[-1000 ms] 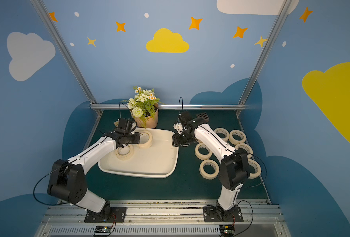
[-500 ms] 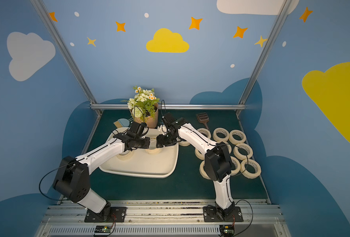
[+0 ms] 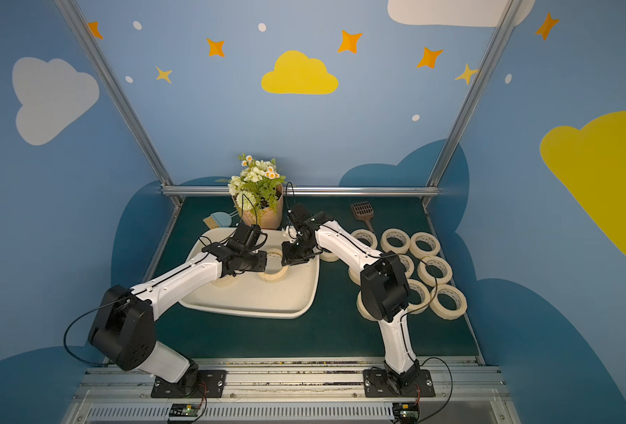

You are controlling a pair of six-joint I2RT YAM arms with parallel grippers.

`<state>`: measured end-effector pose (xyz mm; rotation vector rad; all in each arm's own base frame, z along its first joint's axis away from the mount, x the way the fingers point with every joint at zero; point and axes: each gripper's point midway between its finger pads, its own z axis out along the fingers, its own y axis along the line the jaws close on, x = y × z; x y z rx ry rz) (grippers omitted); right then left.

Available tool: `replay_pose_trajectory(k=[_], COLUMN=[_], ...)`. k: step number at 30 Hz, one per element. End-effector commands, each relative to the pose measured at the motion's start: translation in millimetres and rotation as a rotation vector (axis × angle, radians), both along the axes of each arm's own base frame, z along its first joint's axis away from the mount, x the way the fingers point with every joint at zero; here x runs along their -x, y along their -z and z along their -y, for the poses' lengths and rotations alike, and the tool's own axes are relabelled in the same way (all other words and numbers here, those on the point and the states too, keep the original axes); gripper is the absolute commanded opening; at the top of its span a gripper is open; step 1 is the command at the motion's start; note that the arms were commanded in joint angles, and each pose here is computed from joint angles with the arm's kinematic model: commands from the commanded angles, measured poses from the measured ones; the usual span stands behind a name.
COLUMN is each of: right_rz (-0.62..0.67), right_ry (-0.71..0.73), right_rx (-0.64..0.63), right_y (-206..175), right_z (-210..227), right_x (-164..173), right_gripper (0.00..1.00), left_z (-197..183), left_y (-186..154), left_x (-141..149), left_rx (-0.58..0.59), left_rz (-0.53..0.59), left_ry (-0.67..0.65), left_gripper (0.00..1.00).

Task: Take out the art tape in the storage box
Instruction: Pick up the art tape from the storage box, then place the art tape at the center of the board.

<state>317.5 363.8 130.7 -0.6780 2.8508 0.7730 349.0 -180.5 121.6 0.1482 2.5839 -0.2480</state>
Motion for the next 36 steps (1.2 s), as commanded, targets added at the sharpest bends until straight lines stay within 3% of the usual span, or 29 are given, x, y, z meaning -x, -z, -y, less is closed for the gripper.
replay_pose_trajectory(k=[1, 5, 8, 10, 11, 13, 15, 20, 23, 28, 31, 36], right_rz=[0.02, 0.018, 0.016, 0.016, 0.017, 0.02, 0.03, 0.085, 0.109, 0.16, 0.203, 0.223], right_ry=[0.023, 0.029, 0.032, 0.037, 0.04, 0.049, 0.06, 0.101, 0.132, 0.223, 0.307, 0.389], right_rx=[0.023, 0.03, 0.033, 0.037, 0.036, 0.042, 0.05, 0.078, 0.1, 0.157, 0.228, 0.405], right_y=[14, 16, 18, 19, 18, 17, 13, -7, -18, -39, -55, -58], right_z=[-2, 0, 2, 3, 5, 10, 17, 46, 68, 122, 172, 251], right_x=[-14, -16, -16, -18, -18, -20, -22, -29, -34, -39, -34, -12], right_gripper=[0.45, 0.42, 0.28, 0.06, 0.0, 0.0, 0.0, 0.0, 0.0, 0.0, 0.0, 0.0], left_z=[35, 38, 38, 39, 39, 40, 41, 39, 30, -3, -43, -105], left_y=[-40, -42, -45, -47, -49, -51, -54, -65, -76, -90, -80, -52], left_x=[3, 3, 3, 4, 4, 5, 6, 9, 10, 13, 13, 20], left_rx=[0.15, 0.154, 0.159, 0.175, 0.183, 0.193, 0.208, 0.232, 0.235, 0.143, 0.069, 0.065], left_rz=[0.081, 0.085, 0.09, 0.098, 0.102, 0.109, 0.121, 0.177, 0.238, 0.304, 0.26, 0.191], left_ry=[0.072, 0.076, 0.076, 0.075, 0.073, 0.076, 0.083, 0.092, 0.07, 0.023, -0.068, -0.23], left_gripper=[0.18, 0.18, 0.18, 0.18, 0.18, 0.19, 0.27, 0.68, 0.98, 1.0, 1.0, 1.0])
